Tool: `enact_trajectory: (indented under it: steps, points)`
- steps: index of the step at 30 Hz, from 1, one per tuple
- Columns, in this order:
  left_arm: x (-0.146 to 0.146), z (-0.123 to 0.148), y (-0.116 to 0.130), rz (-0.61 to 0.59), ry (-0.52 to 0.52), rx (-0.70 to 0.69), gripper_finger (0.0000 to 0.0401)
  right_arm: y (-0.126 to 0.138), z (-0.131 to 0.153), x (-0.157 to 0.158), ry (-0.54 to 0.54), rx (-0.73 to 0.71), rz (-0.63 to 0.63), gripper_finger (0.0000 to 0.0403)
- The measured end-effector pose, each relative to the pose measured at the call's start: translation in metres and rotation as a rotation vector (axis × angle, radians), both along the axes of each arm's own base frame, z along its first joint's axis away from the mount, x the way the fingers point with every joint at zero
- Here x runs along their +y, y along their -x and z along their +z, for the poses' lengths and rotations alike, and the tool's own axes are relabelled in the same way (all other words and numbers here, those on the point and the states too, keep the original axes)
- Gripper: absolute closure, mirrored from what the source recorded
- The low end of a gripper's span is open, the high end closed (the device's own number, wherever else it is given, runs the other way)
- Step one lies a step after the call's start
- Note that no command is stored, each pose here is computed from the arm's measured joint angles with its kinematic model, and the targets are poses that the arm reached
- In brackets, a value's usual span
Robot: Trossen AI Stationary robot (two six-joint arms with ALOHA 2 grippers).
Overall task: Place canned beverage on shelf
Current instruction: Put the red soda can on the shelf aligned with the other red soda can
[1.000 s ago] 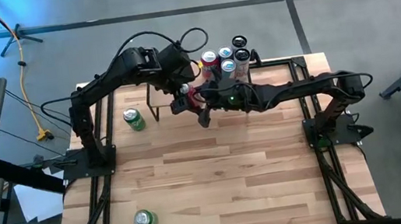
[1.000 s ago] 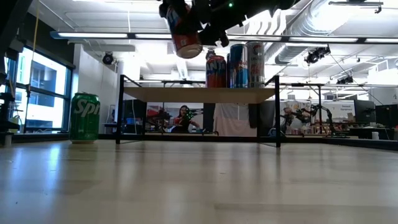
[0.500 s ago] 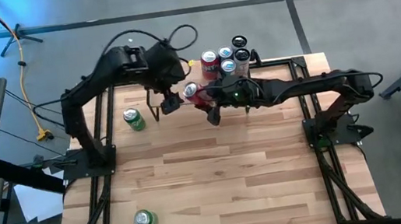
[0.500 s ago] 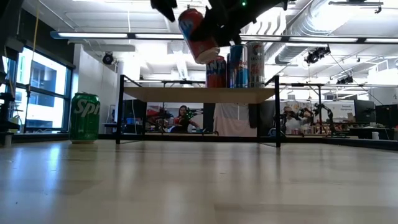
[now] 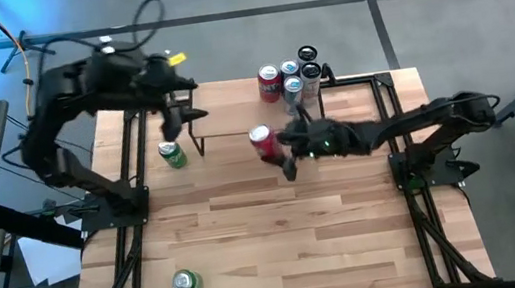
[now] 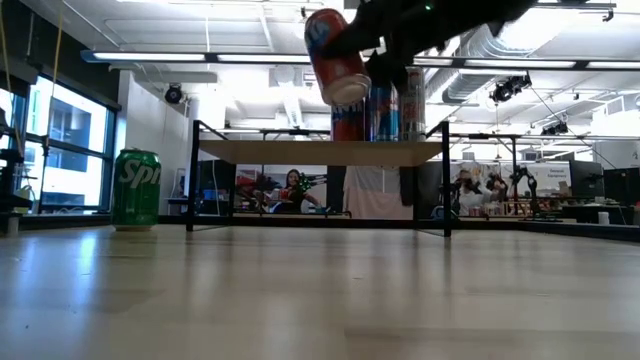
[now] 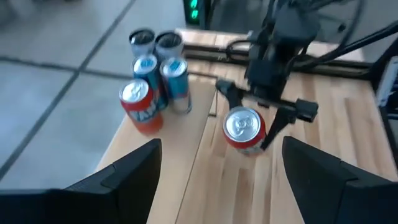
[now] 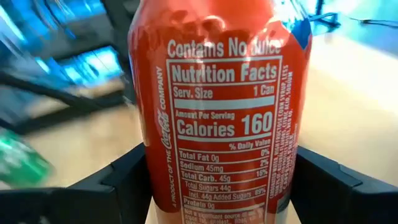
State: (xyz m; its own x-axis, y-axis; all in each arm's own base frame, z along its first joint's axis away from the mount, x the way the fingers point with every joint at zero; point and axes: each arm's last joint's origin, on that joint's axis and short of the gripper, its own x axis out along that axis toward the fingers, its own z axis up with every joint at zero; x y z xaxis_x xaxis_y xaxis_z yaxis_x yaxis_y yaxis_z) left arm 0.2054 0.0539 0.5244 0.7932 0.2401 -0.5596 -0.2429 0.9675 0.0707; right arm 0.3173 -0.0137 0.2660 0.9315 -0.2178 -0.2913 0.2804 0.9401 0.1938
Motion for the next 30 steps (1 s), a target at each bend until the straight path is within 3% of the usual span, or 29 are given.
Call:
enact_trajectory:
  steps: [3,7,13,20,24,30]
  points:
    - [-0.011,0.01,0.018,-0.038,-0.027,-0.061,0.0116,-0.001,-0.013,0.015,-0.032,-0.125,-0.013,0.0119]
    - [-0.023,0.024,0.038,-0.091,-0.07,-0.162,0.0116,-0.012,-0.022,0.026,0.059,-0.097,-0.098,0.0119]
    - [-0.034,0.038,0.053,-0.137,-0.085,-0.298,0.0116,-0.051,-0.012,0.021,0.149,-0.127,-0.267,0.0119]
    - [-0.047,0.038,0.051,-0.181,0.004,-0.315,0.0116,-0.099,-0.016,-0.004,0.213,-0.186,-0.439,0.0119]
    - [-0.053,0.037,0.049,-0.165,0.034,-0.31,0.0116,-0.124,-0.032,-0.016,0.23,-0.141,-0.502,0.0119]
    - [-0.059,0.03,0.051,-0.124,0.075,-0.244,0.0116,-0.151,-0.028,-0.026,0.269,-0.168,-0.615,0.0119]
